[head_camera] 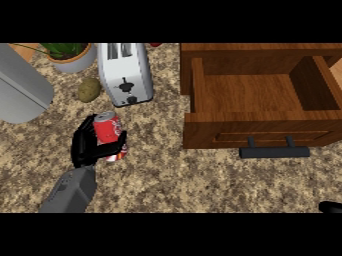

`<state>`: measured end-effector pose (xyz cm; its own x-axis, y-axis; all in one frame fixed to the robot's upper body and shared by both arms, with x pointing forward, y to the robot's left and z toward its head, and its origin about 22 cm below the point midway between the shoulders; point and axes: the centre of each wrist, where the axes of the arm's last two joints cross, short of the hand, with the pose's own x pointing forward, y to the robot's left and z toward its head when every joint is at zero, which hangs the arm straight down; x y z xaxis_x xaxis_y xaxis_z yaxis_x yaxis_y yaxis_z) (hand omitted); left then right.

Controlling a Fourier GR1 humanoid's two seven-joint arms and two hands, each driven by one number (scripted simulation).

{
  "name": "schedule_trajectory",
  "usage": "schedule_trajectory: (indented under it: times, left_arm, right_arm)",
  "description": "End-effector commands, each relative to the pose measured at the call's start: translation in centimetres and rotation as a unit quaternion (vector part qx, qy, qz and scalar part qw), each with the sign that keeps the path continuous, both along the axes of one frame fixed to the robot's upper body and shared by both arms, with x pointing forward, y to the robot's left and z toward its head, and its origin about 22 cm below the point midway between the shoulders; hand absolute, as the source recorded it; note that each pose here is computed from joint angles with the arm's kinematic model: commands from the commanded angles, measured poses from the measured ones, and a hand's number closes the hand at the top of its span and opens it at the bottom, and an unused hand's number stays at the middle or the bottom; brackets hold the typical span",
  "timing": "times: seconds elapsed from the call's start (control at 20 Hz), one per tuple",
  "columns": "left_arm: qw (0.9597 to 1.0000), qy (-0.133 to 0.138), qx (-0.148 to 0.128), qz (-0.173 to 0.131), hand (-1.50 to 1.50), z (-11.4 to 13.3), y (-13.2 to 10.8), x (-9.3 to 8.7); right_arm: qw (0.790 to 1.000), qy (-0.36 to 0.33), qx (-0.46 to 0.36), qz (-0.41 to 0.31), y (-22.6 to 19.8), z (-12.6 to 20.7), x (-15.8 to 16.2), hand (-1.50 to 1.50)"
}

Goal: Pick up the can, place it into the drawer and close the drawer

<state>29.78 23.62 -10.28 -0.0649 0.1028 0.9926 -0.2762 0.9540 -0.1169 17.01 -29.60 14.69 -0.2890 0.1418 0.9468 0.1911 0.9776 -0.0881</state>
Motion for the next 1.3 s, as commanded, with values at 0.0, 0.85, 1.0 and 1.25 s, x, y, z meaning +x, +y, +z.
schedule_trajectory:
  times: [0.0,0.85,1.0,1.25]
  left_arm:
    - [0.994,-0.016,-0.002,-0.108,1.5,2.4,-1.0,3.2]
    - [0.9769,-0.05,0.033,-0.205,1.5,19.7,-11.8,9.2]
    - [0.9747,-0.046,0.029,-0.217,1.5,21.8,-13.4,9.8]
    - [0.9736,-0.06,0.051,-0.214,1.5,25.3,-15.6,11.9]
  right_arm:
    - [1.0,0.0,0.0,-0.01,-0.7,-0.5,0.5,-1.5]
    - [1.0,-0.005,-0.003,-0.02,0.0,1.0,-0.4,-1.5]
    - [1.0,0.003,-0.005,-0.016,-1.1,1.0,0.8,-1.5]
    - [1.0,0.0,-0.014,-0.015,0.7,0.4,-0.6,-1.5]
